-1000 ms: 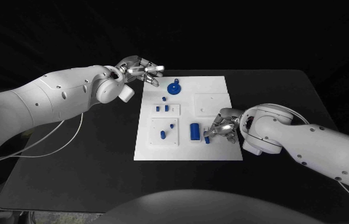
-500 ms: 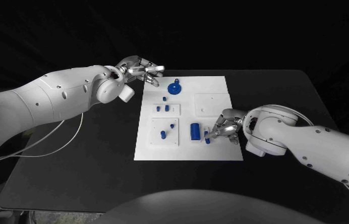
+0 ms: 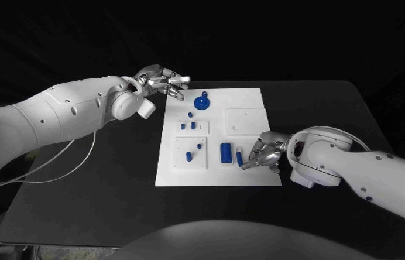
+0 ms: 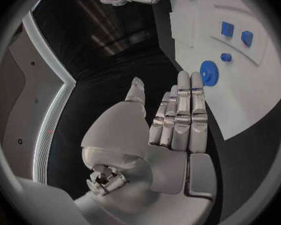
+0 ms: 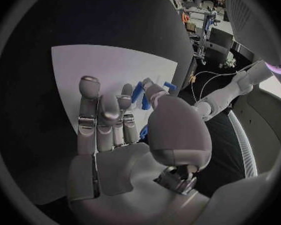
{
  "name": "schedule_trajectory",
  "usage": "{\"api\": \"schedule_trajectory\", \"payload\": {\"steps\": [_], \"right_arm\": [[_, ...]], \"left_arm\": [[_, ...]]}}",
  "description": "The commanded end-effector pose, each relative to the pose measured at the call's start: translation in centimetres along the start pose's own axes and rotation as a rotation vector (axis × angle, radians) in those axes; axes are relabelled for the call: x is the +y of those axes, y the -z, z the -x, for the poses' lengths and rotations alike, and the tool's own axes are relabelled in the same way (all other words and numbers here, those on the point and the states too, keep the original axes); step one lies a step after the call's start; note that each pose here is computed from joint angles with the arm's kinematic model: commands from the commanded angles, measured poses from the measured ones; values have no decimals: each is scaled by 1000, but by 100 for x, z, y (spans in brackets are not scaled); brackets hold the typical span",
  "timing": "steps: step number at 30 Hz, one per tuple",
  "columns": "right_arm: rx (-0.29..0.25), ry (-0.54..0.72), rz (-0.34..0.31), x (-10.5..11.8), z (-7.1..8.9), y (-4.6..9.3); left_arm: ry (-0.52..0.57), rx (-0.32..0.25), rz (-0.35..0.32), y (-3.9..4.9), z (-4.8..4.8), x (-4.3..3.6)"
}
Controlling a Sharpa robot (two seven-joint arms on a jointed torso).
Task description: Assemble the parts on the task board
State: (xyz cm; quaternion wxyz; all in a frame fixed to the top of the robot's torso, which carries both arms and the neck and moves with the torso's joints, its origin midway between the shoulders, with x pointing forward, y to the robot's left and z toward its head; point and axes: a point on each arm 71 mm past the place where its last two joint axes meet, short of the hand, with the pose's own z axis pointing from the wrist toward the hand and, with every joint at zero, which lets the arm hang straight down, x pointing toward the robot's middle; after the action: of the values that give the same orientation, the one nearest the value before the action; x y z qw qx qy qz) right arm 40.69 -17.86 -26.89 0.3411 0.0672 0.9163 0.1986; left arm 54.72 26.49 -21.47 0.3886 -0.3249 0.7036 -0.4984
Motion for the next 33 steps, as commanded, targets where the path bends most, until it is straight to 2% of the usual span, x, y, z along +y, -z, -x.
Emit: {"api": "schedule_trajectory", "payload": {"steps": [1, 7, 12, 19, 26, 33], "right_arm": [[25, 24, 12, 12, -36, 2], [9, 17, 8, 25, -37, -16], [-35, 13, -6, 30, -18, -43], [-68, 3, -22, 18, 5, -69], [-77, 0, -34, 1, 18, -101], [-60, 3, -35, 12, 5, -130]], "left_arm": [[5, 14, -9, -7, -27, -8], [5, 15, -9, -9, -31, -9], [5, 16, -8, -8, -30, -7], [5, 15, -7, -4, -24, -4], [5, 16, -7, -5, -27, -4], [5, 16, -7, -6, -28, -4]]}}
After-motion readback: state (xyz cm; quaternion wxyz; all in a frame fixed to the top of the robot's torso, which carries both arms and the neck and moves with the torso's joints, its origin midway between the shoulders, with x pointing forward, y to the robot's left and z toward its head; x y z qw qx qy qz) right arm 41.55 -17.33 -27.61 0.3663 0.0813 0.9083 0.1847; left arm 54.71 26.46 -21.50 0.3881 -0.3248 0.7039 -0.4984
